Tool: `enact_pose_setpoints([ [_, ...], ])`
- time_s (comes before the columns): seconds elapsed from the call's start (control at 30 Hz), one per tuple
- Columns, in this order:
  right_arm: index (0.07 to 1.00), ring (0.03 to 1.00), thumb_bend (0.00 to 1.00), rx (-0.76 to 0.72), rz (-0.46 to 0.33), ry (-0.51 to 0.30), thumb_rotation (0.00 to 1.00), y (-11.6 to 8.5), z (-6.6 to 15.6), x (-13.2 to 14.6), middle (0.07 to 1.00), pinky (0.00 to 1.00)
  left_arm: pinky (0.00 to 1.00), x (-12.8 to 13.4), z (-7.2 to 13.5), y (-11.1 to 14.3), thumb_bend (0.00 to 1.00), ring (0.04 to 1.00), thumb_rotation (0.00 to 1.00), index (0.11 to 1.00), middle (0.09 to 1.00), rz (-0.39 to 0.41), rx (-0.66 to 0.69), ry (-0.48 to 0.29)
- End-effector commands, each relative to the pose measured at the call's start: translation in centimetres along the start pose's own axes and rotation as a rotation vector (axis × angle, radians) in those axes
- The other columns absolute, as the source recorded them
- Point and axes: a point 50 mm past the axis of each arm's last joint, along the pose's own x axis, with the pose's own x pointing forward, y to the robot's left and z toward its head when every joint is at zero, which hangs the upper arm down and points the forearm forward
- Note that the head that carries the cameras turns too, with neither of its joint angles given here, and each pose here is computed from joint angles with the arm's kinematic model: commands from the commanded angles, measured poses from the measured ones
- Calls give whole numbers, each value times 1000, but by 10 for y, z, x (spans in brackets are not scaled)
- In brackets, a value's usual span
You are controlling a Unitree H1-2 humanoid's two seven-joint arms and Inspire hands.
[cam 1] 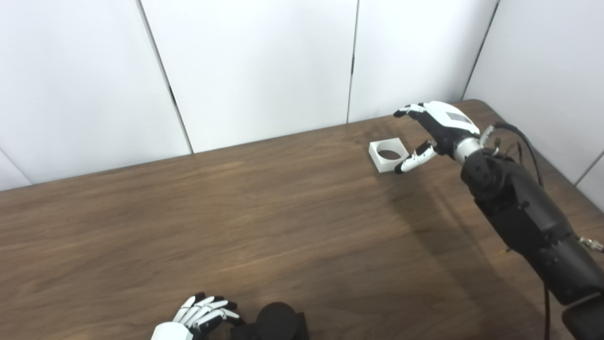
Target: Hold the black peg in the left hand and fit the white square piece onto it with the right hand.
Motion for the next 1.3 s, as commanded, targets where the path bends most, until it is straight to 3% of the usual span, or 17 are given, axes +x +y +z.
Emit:
enact_pose_setpoints([
  [0.0,846,995,873,-61,-73,-42,202,-34,7,10,940,962,906,-15,-12,-4,522,818,51,485,748,-71,35,54],
  [0.63,835,1000,891,-231,77,-27,228,-24,30,42,941,985,894,-14,-3,1,522,811,51,485,744,-57,25,51],
  [1.27,813,992,861,-302,114,-14,219,-9,36,61,931,960,872,-10,8,2,523,804,52,484,740,-43,18,43],
])
